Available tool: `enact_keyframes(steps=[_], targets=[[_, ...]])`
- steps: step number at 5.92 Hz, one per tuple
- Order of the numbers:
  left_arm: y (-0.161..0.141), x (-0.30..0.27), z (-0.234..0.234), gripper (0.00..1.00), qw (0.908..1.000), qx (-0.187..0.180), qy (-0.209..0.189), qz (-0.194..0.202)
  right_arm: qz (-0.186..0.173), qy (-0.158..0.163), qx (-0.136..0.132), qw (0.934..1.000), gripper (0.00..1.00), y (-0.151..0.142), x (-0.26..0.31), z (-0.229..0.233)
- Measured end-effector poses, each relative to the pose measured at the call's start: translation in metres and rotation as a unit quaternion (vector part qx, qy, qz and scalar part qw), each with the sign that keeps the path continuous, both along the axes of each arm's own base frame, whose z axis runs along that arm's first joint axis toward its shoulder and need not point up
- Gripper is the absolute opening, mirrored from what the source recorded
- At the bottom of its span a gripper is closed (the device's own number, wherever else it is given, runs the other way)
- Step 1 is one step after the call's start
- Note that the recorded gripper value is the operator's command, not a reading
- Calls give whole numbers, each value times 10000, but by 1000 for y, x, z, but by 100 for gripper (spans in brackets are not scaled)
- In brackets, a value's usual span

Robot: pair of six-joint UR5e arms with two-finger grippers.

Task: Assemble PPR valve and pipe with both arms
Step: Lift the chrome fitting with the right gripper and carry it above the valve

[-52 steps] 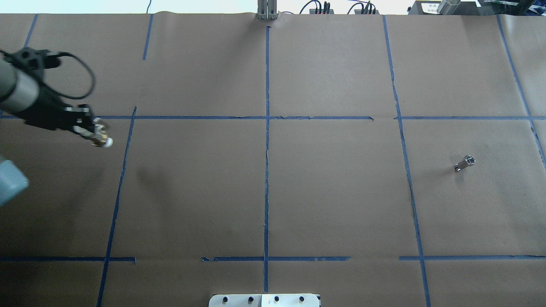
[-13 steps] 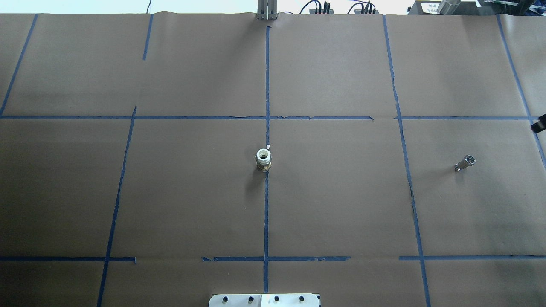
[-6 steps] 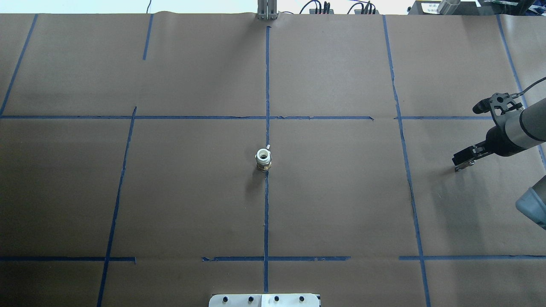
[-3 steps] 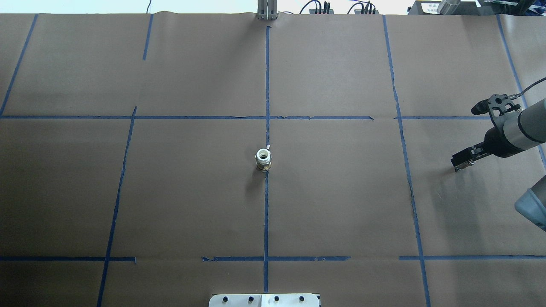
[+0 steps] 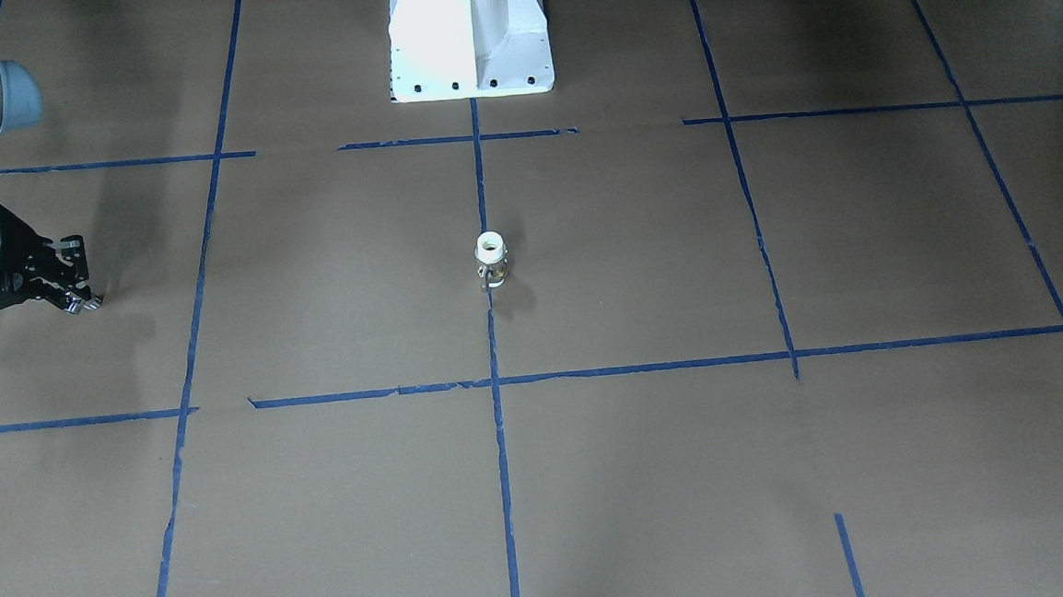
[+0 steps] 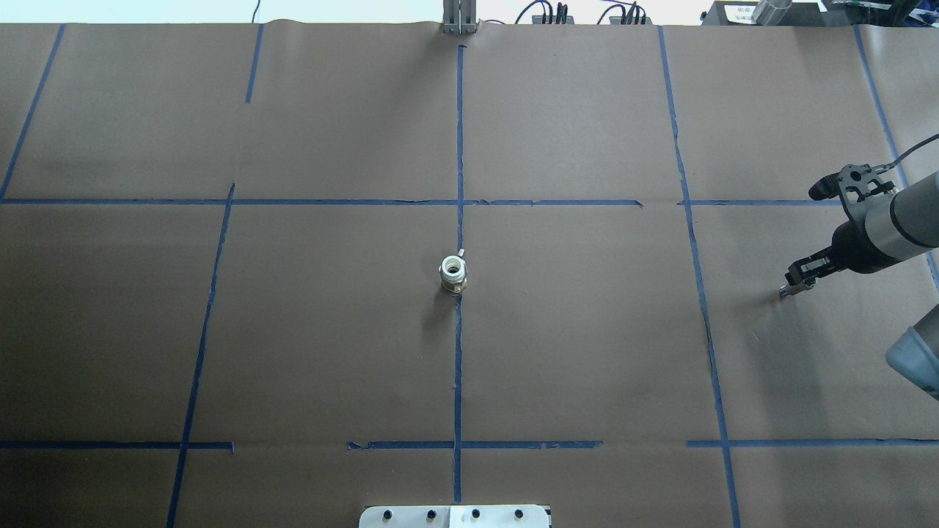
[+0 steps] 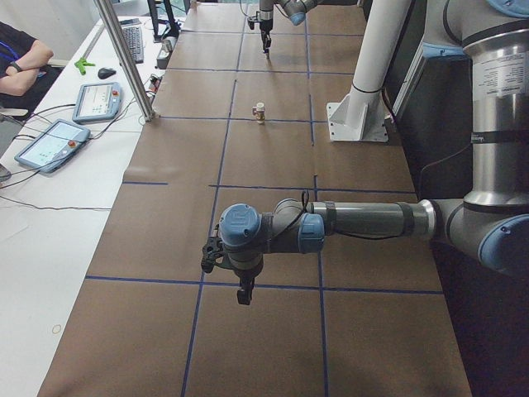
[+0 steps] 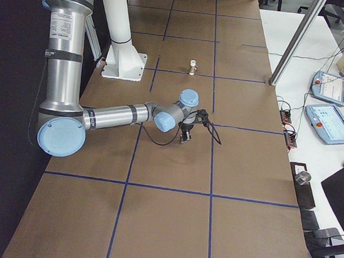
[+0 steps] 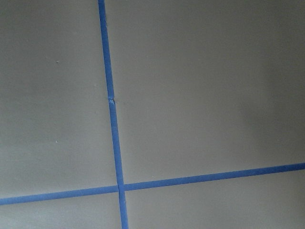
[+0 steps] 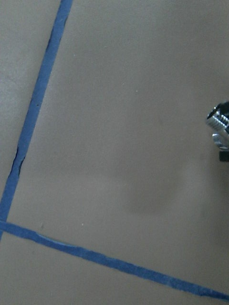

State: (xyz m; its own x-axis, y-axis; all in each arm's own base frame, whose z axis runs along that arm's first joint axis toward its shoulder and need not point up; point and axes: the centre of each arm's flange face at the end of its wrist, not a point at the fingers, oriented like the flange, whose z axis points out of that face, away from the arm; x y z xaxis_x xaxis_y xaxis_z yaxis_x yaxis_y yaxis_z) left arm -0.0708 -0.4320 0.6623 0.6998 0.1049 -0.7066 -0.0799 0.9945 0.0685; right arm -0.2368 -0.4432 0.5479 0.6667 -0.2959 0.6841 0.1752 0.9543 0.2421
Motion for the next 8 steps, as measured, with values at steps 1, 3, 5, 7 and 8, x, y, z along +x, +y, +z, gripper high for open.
enact_keyframes(steps=[1, 3, 5, 7, 8], targets=[[0, 0, 0, 100, 10000, -9, -3, -11, 18, -22, 16, 10000, 0, 0, 1, -9], [0, 0, 0, 100, 10000, -15, 0, -15, 73, -23, -15, 10000, 0, -3, 6, -28], [0, 0, 0, 100, 10000, -23, -4, -14, 103, 79, -160, 9998, 0, -19, -3, -97], [0, 0, 0, 100, 10000, -22, -4, -13, 102, 69, -210, 9997, 0, -50, -35, -190], [-1, 0, 0, 100, 10000, -23, -4, -17, 172, 11, -376, 9991, 0, -54, -66, -240]])
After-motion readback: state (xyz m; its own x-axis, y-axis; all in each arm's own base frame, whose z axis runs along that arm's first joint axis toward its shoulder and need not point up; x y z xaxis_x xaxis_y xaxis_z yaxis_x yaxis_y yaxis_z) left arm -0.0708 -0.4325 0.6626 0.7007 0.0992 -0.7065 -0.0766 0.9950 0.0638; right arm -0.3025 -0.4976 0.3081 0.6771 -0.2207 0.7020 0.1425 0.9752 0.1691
